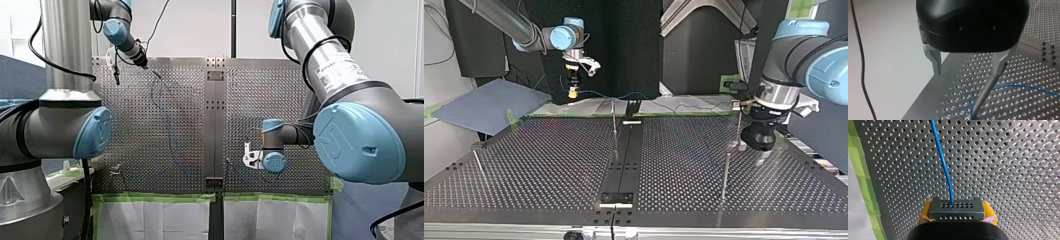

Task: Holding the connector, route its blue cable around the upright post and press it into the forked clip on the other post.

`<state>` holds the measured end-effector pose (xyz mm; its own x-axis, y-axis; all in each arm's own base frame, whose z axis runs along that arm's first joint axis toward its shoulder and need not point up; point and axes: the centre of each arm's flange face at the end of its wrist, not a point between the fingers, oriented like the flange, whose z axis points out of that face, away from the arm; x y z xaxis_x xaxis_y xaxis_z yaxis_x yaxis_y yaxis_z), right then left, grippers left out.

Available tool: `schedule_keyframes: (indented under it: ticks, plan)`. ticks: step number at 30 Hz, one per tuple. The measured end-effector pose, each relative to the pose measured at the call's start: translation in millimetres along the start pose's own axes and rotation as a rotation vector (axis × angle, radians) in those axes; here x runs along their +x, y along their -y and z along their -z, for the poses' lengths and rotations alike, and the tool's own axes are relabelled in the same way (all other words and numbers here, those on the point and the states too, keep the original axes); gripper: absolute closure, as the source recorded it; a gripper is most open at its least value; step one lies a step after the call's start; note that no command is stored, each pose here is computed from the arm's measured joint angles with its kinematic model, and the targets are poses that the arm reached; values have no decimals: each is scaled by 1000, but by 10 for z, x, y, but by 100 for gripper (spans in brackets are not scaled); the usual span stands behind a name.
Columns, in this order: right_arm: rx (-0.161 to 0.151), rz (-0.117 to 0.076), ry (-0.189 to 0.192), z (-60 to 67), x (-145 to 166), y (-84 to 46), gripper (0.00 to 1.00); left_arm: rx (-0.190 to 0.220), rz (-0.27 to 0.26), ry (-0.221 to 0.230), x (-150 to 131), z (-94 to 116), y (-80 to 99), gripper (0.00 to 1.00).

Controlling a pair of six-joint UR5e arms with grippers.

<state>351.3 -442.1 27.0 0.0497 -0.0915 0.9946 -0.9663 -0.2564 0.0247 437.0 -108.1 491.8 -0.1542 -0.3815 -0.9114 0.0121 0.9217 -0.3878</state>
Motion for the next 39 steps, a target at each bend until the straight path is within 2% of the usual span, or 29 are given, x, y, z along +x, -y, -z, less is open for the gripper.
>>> schedule_keyframes:
  ticks: [9,24,30,39]
  plan:
    - [1,0,0,0,0,6,100,4,2,-45,0,68,96,0]
    - [4,1,4,8,-5,13,100,7,18,-56,26,85,131,0]
    - [5,1,4,11,-4,17,100,-34,22,-71,44,117,99,0]
    - [6,2,5,16,-6,24,100,-100,17,-67,44,144,44,0]
